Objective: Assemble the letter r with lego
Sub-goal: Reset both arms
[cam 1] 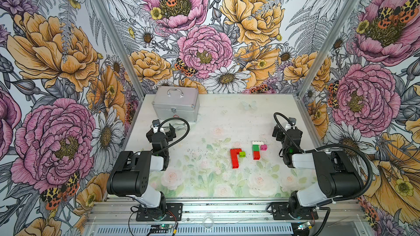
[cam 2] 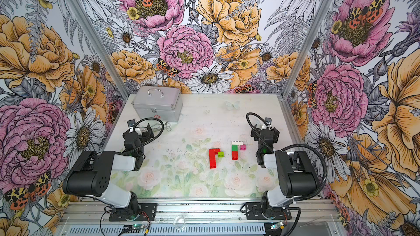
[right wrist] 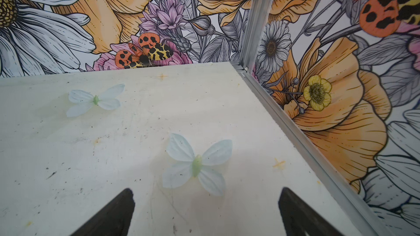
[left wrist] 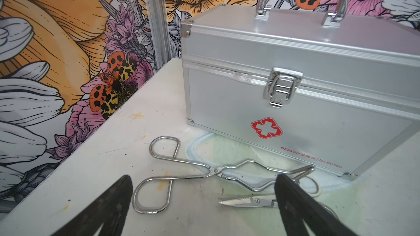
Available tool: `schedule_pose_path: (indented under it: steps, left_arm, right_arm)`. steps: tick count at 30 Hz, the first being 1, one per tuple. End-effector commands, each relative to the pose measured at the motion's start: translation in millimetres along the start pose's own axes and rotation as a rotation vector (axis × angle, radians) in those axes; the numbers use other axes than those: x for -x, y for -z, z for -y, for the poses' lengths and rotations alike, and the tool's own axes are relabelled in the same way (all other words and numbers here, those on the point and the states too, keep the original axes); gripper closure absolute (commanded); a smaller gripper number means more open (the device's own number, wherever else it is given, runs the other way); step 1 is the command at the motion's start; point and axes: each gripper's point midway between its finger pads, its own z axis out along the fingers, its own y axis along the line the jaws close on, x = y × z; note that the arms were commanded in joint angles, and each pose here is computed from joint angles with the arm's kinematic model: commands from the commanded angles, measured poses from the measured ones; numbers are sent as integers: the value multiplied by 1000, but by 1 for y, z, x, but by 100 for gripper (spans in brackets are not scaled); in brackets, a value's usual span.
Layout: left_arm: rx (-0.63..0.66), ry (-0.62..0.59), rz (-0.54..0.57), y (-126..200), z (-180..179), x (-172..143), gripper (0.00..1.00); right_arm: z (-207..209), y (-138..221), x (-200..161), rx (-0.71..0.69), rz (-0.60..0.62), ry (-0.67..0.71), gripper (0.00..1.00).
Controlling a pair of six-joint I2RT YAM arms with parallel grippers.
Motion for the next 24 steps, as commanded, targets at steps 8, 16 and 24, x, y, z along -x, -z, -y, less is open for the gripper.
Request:
schedule_pose_path:
  steps: [8,16,24]
  left_arm:
    - [-42,-14,40,-2,11,13,1]
    - [-42,-14,39,-2,11,12,1]
    - [-43,-15,39,-2,12,12,1]
  right_arm:
    - [-3,1,9,18,36,-10,0]
    - [-3,1,9,18,36,-10,0]
    - [-2,0,9,17,37,-10,0]
